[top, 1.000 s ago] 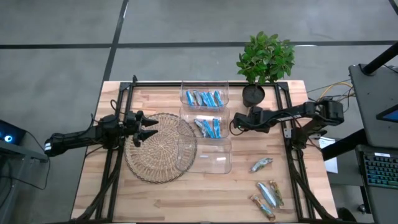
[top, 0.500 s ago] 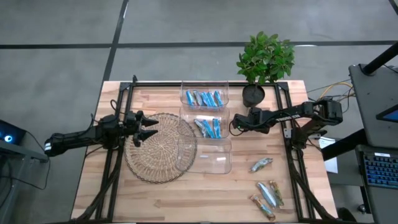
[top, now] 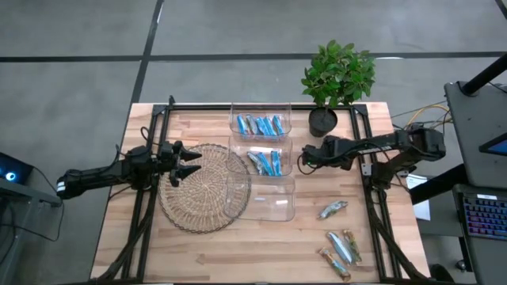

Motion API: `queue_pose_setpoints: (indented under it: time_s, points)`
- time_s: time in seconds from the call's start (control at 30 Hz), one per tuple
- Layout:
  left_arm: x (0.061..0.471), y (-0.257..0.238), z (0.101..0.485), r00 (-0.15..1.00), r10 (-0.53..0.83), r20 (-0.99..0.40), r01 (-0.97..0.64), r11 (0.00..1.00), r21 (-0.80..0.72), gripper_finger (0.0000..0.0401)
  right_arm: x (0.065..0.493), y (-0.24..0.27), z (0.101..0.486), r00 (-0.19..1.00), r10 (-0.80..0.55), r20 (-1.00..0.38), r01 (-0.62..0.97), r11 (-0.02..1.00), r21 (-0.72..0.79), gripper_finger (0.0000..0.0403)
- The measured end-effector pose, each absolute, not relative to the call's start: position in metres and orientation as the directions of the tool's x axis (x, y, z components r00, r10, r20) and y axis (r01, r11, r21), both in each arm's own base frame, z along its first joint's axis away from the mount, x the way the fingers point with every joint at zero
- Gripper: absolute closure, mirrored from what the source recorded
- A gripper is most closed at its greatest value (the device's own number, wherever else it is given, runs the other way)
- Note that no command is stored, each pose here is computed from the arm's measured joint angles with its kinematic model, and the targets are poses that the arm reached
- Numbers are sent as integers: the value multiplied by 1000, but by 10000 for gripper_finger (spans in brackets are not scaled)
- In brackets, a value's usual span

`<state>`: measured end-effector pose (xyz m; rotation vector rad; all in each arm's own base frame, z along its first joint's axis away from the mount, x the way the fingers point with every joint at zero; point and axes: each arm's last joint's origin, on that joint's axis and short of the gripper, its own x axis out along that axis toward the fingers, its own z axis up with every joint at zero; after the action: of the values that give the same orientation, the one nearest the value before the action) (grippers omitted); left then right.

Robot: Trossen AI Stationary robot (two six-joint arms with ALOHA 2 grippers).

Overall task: Pick and place Granola Bars by type
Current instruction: Put the yellow granola bar into the bottom transparent bin

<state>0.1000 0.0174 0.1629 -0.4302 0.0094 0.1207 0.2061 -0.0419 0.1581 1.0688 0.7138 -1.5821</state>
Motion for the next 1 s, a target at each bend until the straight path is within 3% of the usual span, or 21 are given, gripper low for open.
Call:
queue_pose_setpoints:
  time_s: [0.63,1.0]
  points:
    - [100,17,163,993,115,-35,-119,902,-415,140,207,2,290,60,-457,-887,991,-82,109,390]
    - [100,17,163,993,115,-34,-119,902,-415,140,229,20,350,134,-479,-868,988,1,152,390]
